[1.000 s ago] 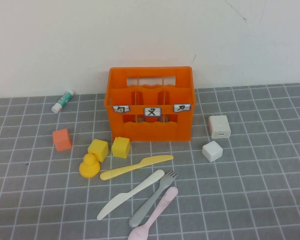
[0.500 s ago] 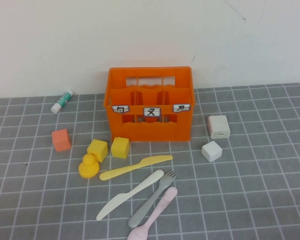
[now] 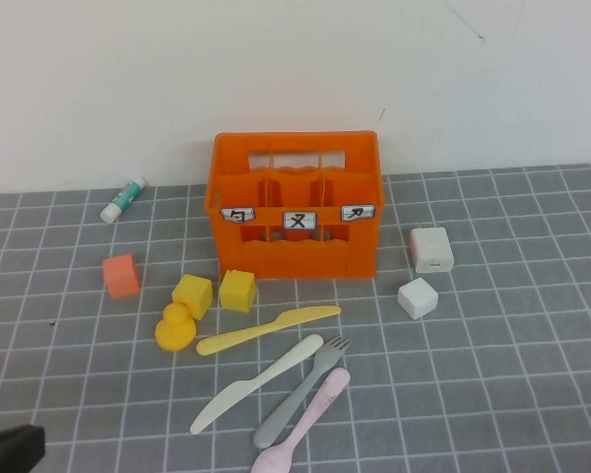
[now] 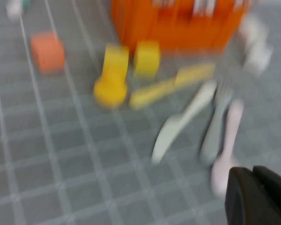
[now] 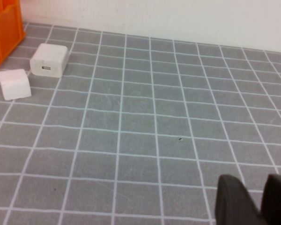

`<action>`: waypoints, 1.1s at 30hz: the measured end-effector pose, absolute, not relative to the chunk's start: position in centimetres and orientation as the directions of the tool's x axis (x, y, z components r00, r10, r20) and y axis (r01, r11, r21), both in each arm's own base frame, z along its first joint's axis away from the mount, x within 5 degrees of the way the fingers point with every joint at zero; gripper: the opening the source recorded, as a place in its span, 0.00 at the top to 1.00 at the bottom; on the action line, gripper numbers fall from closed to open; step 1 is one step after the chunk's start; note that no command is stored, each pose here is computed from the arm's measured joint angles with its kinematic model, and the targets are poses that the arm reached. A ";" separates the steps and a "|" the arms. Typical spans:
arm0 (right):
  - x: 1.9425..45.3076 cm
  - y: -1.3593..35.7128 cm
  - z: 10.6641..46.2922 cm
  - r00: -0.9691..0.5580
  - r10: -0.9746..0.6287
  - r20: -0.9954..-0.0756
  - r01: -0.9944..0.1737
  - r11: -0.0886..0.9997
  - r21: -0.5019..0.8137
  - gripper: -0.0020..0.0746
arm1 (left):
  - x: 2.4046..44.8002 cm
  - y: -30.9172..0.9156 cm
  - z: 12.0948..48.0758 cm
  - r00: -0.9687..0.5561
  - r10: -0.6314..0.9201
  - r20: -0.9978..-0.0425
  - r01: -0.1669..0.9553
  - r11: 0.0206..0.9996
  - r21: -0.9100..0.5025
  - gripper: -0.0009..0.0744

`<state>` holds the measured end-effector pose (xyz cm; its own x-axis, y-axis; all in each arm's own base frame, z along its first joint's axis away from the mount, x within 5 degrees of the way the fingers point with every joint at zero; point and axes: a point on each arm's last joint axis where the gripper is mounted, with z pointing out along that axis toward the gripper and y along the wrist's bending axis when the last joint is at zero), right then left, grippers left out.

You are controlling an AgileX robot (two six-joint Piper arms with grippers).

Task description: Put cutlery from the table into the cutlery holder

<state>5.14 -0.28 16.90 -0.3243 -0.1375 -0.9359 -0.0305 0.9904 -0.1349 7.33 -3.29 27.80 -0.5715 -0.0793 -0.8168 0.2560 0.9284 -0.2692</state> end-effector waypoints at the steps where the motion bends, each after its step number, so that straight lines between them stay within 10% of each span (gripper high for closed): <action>1: 5.1 -0.3 16.9 -0.324 -0.137 -0.936 -0.030 0.990 -0.135 0.78 | 8.1 -3.2 28.0 -0.623 -0.027 -0.782 0.263 0.934 -0.243 0.99; 15: 5.1 -0.3 16.9 -0.324 -0.137 -0.936 -0.030 0.990 -0.135 0.78 | 19.5 -7.7 27.9 -0.731 0.548 -0.407 0.599 0.801 0.002 0.97; 25: 5.1 -0.3 16.9 -0.324 -0.137 -0.936 -0.030 0.990 -0.135 0.78 | 25.2 -15.2 25.5 -0.617 0.730 -0.294 0.758 0.652 0.030 0.58; 33: 5.1 -0.3 16.9 -0.324 -0.137 -0.936 -0.030 0.990 -0.135 0.78 | 28.7 -19.1 21.2 -0.662 0.716 -0.221 0.739 0.672 -0.040 0.52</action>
